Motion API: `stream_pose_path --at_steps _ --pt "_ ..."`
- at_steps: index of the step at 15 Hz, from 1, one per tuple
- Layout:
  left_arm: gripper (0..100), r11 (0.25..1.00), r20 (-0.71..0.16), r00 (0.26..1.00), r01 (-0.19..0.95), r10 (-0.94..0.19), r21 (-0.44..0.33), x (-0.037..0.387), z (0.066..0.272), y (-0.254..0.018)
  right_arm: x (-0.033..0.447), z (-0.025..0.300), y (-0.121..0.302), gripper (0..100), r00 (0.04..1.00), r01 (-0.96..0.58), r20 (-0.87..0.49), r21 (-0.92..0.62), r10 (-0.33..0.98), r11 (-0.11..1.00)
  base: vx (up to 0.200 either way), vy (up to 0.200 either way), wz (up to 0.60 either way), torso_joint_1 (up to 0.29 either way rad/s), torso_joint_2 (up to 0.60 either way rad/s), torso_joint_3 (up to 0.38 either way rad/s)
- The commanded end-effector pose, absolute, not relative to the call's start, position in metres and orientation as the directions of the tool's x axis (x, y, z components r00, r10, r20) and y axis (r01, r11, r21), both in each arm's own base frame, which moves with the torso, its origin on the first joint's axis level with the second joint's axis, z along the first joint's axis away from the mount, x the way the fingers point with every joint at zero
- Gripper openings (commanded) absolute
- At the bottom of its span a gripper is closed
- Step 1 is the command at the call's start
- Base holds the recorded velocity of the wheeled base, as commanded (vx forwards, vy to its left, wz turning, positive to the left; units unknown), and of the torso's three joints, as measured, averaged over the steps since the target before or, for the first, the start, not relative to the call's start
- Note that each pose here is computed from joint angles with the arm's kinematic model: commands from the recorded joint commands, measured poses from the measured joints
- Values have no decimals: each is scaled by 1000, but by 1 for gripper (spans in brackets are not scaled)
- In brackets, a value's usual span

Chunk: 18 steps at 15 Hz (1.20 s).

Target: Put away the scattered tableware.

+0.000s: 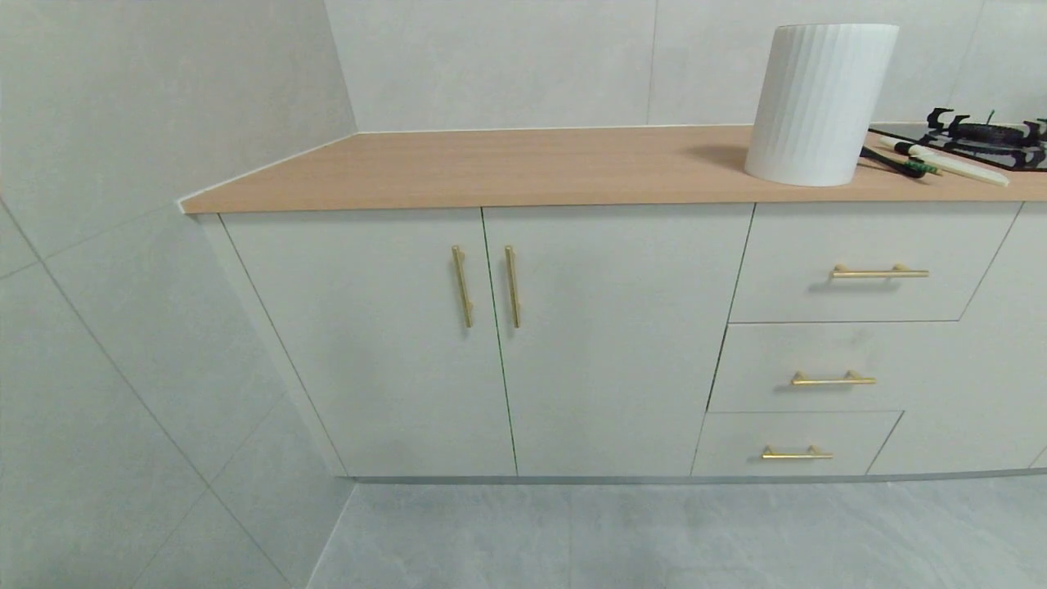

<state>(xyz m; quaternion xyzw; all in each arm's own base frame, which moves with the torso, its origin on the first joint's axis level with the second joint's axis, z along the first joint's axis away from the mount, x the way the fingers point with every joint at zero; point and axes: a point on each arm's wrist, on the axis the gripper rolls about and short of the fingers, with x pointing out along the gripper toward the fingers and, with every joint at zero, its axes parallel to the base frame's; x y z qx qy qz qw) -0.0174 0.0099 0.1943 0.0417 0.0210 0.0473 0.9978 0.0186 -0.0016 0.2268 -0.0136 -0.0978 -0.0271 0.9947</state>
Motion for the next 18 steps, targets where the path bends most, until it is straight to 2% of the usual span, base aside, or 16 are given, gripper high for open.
stream_pose_path --at_steps 1,4,6,9,12,14,18 --pt "100 987 103 984 -152 146 52 -47 193 13 -48 206 -8 100 929 125 359 -71 -92 990 0 0 0 0 0 0" --pt "100 979 148 971 -197 187 53 -57 190 12 -65 192 -7 100 915 160 388 -98 -110 982 0 0 0 0 0 0" --pt "100 966 163 959 -247 233 73 -63 177 10 -74 185 -3 100 905 164 414 -121 -101 979 0 0 0 0 0 0" --pt "100 955 170 947 -287 271 74 -66 156 7 -71 173 -3 100 924 166 366 -112 -115 980 0 0 0 0 0 0" --pt "100 953 122 952 -292 282 76 -55 137 7 -50 142 -2 100 963 130 246 -83 -106 988 0 0 0 0 0 0" --pt "100 955 60 960 -279 274 97 -46 121 6 -37 116 -2 100 986 78 148 -38 -72 996 0 0 0 0 0 0" --pt "100 978 -30 984 -169 174 119 -31 89 4 -24 80 -1 100 1000 20 20 -23 -20 1000 0 0 0 0 0 0"
